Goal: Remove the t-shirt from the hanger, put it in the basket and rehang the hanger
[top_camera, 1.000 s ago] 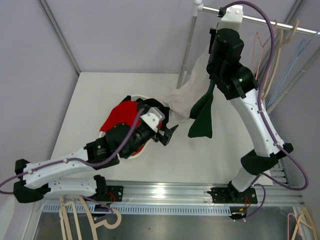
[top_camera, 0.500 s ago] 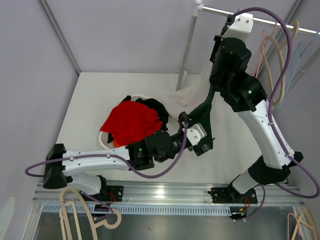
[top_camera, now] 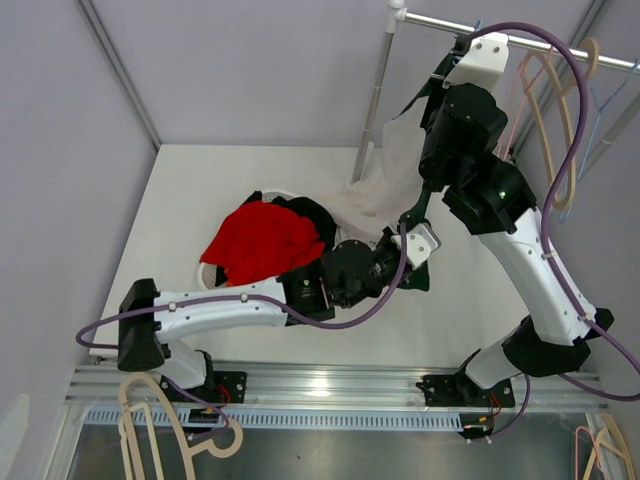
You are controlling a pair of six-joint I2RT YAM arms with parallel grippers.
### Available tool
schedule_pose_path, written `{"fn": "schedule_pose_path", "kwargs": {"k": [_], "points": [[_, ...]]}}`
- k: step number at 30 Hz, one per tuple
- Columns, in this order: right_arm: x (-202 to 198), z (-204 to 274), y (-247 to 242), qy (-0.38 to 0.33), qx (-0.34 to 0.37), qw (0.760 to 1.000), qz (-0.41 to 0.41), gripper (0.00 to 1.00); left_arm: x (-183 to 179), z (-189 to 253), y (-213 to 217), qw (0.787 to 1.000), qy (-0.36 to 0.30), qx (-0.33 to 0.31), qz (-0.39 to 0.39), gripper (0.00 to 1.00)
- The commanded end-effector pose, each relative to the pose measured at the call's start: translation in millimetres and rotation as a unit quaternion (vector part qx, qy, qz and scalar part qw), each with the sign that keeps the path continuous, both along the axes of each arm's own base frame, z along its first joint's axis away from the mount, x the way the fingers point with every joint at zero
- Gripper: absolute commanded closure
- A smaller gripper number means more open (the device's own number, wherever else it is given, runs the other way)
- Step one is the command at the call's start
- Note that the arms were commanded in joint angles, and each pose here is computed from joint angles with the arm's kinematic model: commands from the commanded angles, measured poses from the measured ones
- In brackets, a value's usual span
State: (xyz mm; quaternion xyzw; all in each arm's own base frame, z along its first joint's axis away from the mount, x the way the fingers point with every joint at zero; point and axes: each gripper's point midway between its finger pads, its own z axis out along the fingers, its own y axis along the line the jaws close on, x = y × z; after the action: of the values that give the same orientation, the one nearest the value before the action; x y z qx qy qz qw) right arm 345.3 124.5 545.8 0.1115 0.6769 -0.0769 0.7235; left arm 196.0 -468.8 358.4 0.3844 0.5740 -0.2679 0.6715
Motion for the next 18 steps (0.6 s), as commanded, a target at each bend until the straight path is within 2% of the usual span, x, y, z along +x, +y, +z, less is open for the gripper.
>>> {"fn": "schedule_pose_path", "kwargs": {"k": [1,7,11,15,18], "points": [[-1,24,-21,-0.043,0.032,0.998,-0.033,1.0,-35,52,12,0.998,-0.015,-0.05,-0.023,0.99],[23,21,-32,-0.045,0.028,0.997,-0.047,1.0,-88,62,35,0.996,-0.02,-0.069,-0.049,0.99],[40,25,-44,-0.049,0.026,0.997,-0.061,1.0,-104,65,54,0.996,-0.012,-0.07,-0.047,0.99],[54,27,-56,-0.048,0.022,0.996,-0.076,1.0,-112,78,82,0.993,0.011,-0.102,-0.059,0.99],[58,29,-58,-0.051,0.021,0.996,-0.075,1.0,-120,67,89,0.992,0.03,-0.099,-0.076,0.99]]}}
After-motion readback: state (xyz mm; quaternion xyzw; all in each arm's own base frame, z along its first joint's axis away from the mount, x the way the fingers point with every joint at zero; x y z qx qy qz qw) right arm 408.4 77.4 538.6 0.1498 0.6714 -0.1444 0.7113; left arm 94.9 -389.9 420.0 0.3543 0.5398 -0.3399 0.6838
